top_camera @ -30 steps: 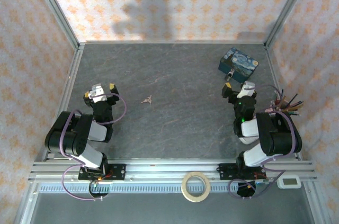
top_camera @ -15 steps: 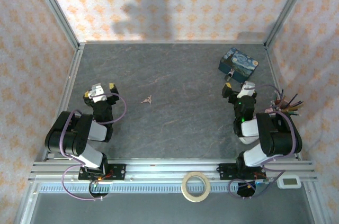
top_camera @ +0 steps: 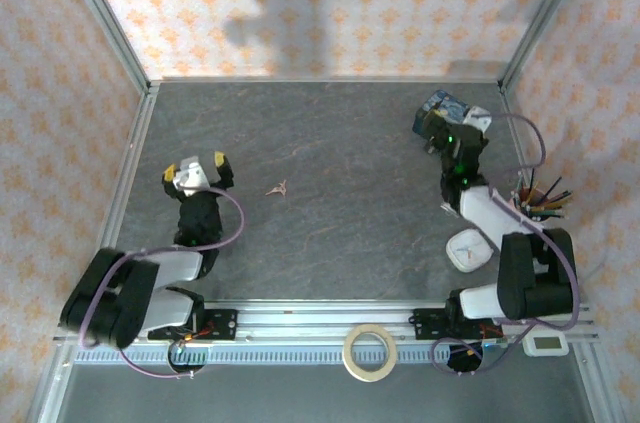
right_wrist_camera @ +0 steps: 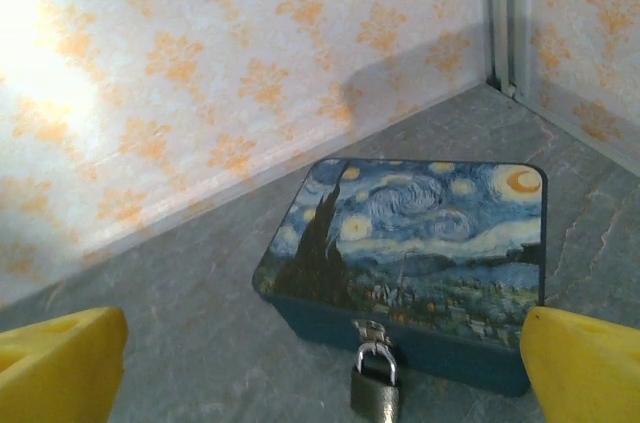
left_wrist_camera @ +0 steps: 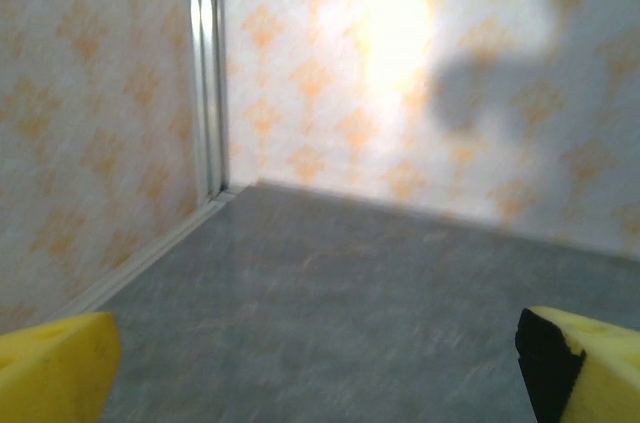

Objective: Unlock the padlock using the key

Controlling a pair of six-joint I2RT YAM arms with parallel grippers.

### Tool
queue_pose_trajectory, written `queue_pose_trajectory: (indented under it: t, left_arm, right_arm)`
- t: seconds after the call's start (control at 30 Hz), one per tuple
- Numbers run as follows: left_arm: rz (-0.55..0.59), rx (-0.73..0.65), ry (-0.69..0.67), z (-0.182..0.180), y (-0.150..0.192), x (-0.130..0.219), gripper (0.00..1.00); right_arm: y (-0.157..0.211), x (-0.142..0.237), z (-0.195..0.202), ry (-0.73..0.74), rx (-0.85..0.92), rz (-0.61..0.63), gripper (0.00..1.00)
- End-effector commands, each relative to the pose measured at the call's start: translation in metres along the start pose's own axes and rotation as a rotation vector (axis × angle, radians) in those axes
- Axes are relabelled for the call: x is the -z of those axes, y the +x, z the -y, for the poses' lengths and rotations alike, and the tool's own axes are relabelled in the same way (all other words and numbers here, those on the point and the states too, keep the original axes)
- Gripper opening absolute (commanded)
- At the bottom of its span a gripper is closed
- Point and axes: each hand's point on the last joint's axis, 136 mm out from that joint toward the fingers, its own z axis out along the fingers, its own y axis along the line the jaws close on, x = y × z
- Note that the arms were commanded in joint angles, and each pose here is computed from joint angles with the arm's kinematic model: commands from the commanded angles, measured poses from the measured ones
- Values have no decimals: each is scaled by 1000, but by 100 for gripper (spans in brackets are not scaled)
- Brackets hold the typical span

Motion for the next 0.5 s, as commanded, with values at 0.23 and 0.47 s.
queue_pose_trajectory:
  t: [0.23, 0.47]
  left_arm:
    - [-412, 232, 193, 62, 30, -9, 99]
    - [-561, 324, 265, 76, 57, 10, 99]
  right_arm:
    - [-1, -90, 57, 299, -141, -301, 100]
    - [22, -135, 78, 331, -160, -429, 96]
